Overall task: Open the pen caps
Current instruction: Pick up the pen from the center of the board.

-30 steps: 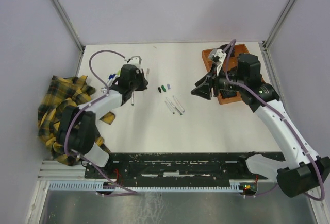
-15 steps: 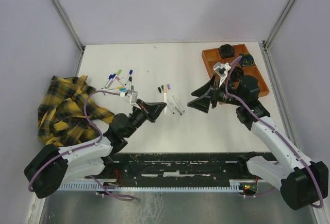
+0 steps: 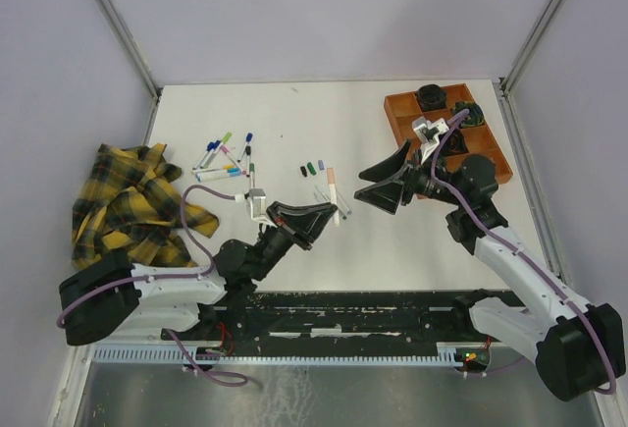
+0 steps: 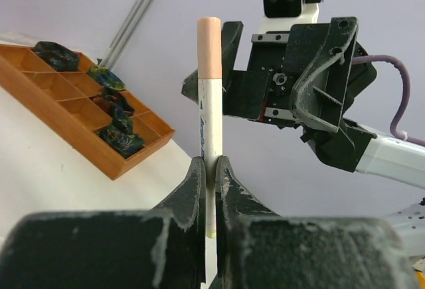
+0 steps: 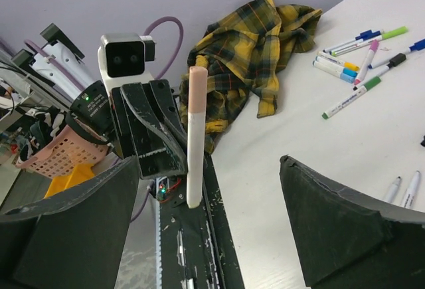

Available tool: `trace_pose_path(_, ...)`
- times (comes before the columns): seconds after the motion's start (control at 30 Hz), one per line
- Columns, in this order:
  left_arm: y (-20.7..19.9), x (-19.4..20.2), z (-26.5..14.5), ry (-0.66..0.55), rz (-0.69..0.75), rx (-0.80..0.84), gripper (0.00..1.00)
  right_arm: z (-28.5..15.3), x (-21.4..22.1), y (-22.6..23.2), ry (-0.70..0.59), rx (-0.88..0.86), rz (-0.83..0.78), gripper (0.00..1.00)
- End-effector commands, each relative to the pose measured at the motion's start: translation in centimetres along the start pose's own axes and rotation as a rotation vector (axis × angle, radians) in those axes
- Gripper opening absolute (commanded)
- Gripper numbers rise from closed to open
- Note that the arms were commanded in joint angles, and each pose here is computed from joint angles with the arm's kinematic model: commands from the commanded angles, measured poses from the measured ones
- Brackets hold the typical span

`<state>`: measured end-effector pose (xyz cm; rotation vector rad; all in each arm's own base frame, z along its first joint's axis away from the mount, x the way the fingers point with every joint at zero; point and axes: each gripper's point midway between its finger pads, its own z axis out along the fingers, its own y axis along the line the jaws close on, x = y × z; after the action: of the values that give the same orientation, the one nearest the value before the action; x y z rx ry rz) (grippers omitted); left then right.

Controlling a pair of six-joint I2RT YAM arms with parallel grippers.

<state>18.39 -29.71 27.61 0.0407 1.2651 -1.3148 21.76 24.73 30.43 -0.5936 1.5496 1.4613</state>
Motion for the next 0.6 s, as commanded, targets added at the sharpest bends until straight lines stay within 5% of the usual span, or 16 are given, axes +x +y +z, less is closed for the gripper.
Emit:
trace_pose_path(0.0, -3.0, -2.6, 1.8, -0.137, 0.031, 0.064, 0.03, 0.6, -1.5, 1.9, -0.055, -0.061, -0.042, 0.92)
trace_pose_path(0.57, -4.9, 0.2, 3.9, -0.125, 0.025, 0.124, 0.03, 1.4, -0.2, 2.5, -0.034, -0.086, -0.019, 0.60)
